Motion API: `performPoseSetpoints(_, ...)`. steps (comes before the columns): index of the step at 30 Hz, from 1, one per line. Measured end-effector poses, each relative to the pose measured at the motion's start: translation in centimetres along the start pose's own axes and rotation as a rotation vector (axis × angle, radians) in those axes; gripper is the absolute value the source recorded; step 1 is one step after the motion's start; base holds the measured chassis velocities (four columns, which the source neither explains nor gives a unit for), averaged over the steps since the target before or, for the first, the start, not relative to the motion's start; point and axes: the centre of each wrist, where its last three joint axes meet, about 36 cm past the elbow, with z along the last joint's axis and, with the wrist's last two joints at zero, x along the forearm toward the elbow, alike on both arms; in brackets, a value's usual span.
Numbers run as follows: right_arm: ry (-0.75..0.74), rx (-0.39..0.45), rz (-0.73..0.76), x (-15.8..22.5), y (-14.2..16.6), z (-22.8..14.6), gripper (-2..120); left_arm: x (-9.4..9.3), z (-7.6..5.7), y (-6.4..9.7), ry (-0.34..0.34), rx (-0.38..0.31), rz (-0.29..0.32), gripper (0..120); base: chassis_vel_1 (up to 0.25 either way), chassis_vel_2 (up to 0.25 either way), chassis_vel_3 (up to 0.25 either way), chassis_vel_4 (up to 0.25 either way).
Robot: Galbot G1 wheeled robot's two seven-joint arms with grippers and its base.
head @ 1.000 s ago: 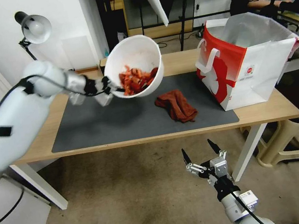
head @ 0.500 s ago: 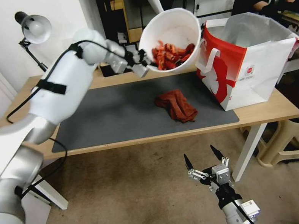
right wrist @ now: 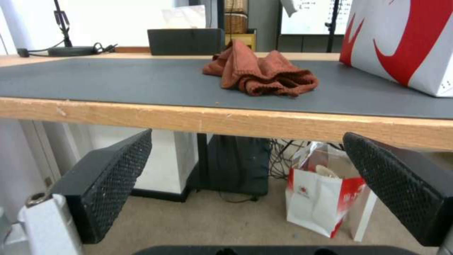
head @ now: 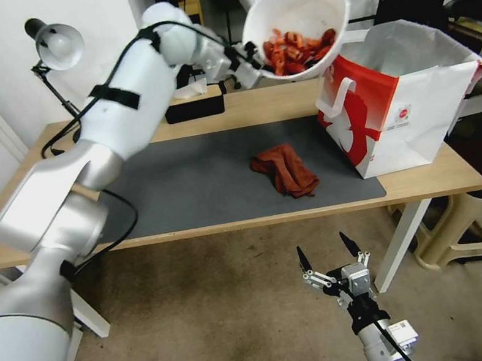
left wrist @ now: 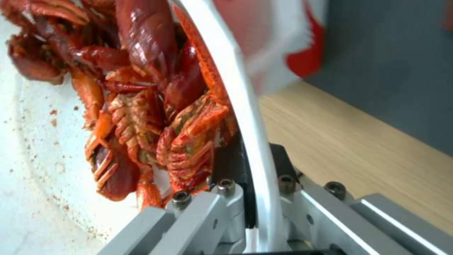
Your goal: Sweep shrimp from table into container with towel, then put container into takeout bag.
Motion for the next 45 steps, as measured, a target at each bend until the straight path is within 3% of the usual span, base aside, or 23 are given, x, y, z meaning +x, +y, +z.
performPoseSetpoints(1, 0.003, 0.0, 0.0, 0.1, 0.0, 0.1, 100, -0.9, -0.5, 1.6, -0.008, -0.011, -0.017, 0, 0.0, 0.0, 0.0, 0.0)
performPoseSetpoints(2, 0.003, 0.0, 0.0, 0.1, 0.0, 0.1, 100, -0.9, -0.5, 1.6, -0.008, -0.011, -0.017, 0, 0.0, 0.0, 0.0, 0.0)
performPoseSetpoints(5, 0.006, 0.001, 0.0, 0.2, 0.1, 0.1, 100, -2.2, -1.2, 4.4, -0.013, -0.02, -0.056, 0, 0.0, 0.0, 0.0, 0.0)
performPoseSetpoints(8, 0.007, 0.002, 0.0, 0.3, 0.0, 0.2, 100, -2.4, -1.1, 5.2, -0.006, -0.02, -0.063, 0, 0.0, 0.0, 0.0, 0.0)
performPoseSetpoints(26, 0.005, 0.005, 0.003, -0.5, -0.7, 0.7, 100, -4.2, -1.8, 4.3, -0.008, -0.052, -0.004, 0, 0.0, 0.0, 0.0, 0.0)
performPoseSetpoints(38, 0.01, 0.005, 0.003, -0.8, -1.0, 0.9, 100, -3.4, -2.3, 6.1, 0.01, -0.074, -0.035, 0, 0.0, 0.0, 0.0, 0.0)
performPoseSetpoints(45, 0.011, 0.004, 0.005, -0.9, -1.1, 0.9, 100, -4.3, -3.8, 6.8, -0.015, -0.102, -0.041, 0, 0.0, 0.0, 0.0, 0.0)
